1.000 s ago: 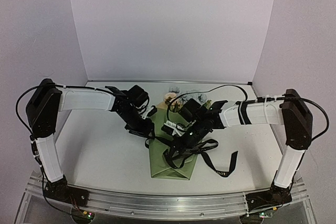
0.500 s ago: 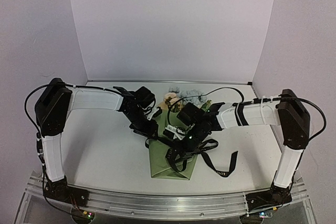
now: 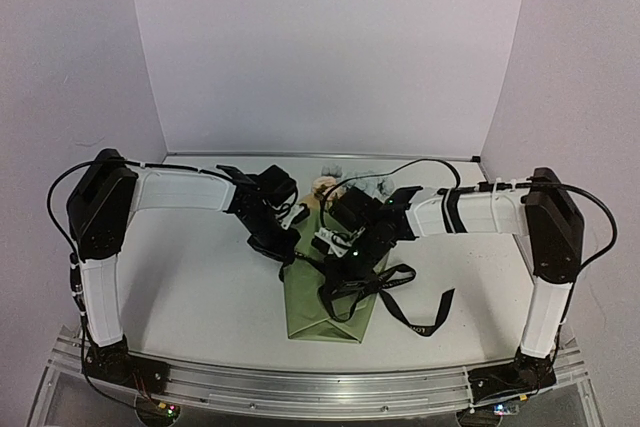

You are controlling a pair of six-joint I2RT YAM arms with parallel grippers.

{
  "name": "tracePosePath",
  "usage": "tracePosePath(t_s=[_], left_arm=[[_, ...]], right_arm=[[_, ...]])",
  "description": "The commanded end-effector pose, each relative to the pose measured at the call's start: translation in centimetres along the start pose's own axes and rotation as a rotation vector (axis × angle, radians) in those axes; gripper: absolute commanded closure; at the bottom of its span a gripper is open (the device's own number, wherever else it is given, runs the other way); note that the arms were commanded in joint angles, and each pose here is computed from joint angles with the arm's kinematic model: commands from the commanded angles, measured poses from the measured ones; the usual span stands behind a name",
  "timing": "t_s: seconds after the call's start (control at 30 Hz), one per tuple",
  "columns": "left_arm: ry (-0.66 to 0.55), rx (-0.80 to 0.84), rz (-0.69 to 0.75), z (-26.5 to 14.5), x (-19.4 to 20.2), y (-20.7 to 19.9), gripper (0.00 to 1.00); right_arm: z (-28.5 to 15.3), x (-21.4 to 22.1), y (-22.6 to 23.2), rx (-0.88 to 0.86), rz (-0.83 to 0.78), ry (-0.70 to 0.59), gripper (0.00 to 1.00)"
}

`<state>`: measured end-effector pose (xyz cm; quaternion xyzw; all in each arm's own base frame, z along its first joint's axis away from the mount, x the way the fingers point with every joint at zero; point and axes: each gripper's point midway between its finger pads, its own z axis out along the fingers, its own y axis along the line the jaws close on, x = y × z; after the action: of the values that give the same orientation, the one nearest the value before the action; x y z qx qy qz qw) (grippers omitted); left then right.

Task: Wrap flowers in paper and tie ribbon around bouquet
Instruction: Cross the ribbon over the folded bouquet.

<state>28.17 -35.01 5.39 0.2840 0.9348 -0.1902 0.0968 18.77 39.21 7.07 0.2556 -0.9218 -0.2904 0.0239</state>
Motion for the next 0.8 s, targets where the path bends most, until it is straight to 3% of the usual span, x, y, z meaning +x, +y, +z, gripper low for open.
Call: tracePosePath(t_s=[0.0,0.17,0.63,0.77], left_arm=[[-0.093,0.058,0.026,-2.6,-1.4,-1.7,1.00],[-0.143,0.127,0.031,-3.9,-1.4,-2.9,1.00],[-0.154,0.210,0.058,-4.5,0.4,-3.9,1.00],[-0.129,0.208,0.058,-3.9,0.9,-3.8,1.00]], right_arm=[[-0.1,-1.9,0.0,0.058,0.034,-0.042,1.00],[0.7,-3.9,-0.3,0.085,0.088,-0.084,1.00],[-0.3,-9.9,-2.9,0.235,0.227,-0.373,1.00],[-0.6,-10.1,-2.7,0.235,0.221,-0.384,0.89]])
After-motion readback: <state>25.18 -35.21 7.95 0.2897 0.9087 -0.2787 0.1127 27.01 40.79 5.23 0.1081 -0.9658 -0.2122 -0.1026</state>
